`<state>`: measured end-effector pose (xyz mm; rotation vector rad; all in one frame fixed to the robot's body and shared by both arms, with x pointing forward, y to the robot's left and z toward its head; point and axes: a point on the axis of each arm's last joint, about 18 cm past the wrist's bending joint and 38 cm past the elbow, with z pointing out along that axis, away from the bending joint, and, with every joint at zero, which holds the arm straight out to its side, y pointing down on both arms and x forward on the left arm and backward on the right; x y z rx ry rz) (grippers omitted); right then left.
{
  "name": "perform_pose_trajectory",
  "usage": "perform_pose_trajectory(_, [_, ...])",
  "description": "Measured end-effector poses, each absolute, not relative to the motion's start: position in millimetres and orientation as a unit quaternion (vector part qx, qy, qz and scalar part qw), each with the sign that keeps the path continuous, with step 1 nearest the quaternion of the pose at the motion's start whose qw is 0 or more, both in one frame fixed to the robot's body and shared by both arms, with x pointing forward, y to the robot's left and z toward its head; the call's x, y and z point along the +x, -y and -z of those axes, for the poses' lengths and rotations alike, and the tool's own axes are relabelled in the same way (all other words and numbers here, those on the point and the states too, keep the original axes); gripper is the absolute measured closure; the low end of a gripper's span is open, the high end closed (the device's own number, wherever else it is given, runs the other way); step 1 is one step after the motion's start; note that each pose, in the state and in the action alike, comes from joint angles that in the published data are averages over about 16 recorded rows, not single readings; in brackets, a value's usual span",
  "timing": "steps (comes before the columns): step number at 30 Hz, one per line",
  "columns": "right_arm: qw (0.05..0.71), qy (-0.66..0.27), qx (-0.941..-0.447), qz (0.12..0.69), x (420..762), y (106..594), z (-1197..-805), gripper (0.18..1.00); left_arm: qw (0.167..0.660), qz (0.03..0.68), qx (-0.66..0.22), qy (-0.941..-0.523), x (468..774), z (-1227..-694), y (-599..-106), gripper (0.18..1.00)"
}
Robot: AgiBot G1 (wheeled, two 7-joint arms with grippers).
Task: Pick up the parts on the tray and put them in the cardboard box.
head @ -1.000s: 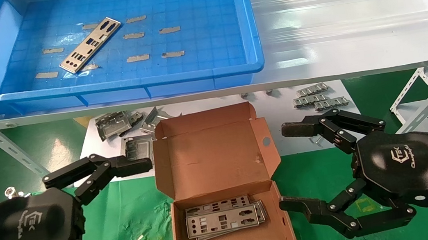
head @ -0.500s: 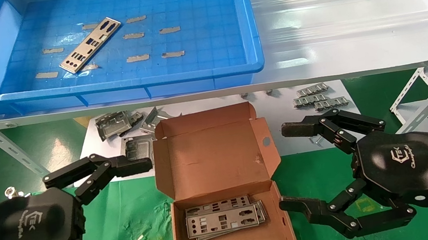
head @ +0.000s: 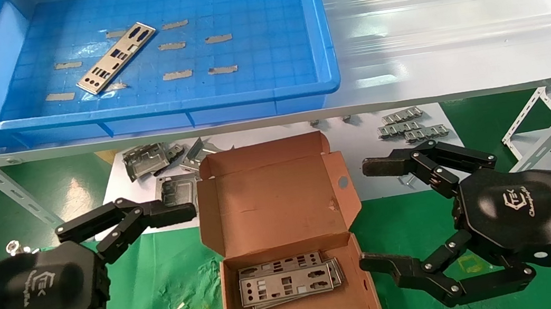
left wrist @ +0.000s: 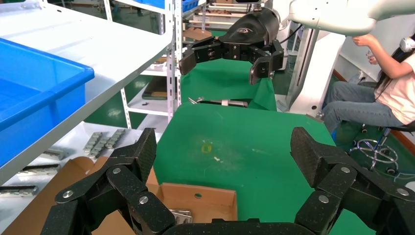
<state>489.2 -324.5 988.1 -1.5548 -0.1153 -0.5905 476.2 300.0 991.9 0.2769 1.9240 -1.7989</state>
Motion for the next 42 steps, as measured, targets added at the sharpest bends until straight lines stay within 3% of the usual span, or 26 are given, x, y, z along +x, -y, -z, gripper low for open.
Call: perform_pose_trajectory(42, [0.672, 0.051, -0.690, 0.262, 489.2, 324.5, -988.1, 0.178, 0.244, 0.659, 0.101, -0.704, 476.2, -991.9, -300.0, 0.184])
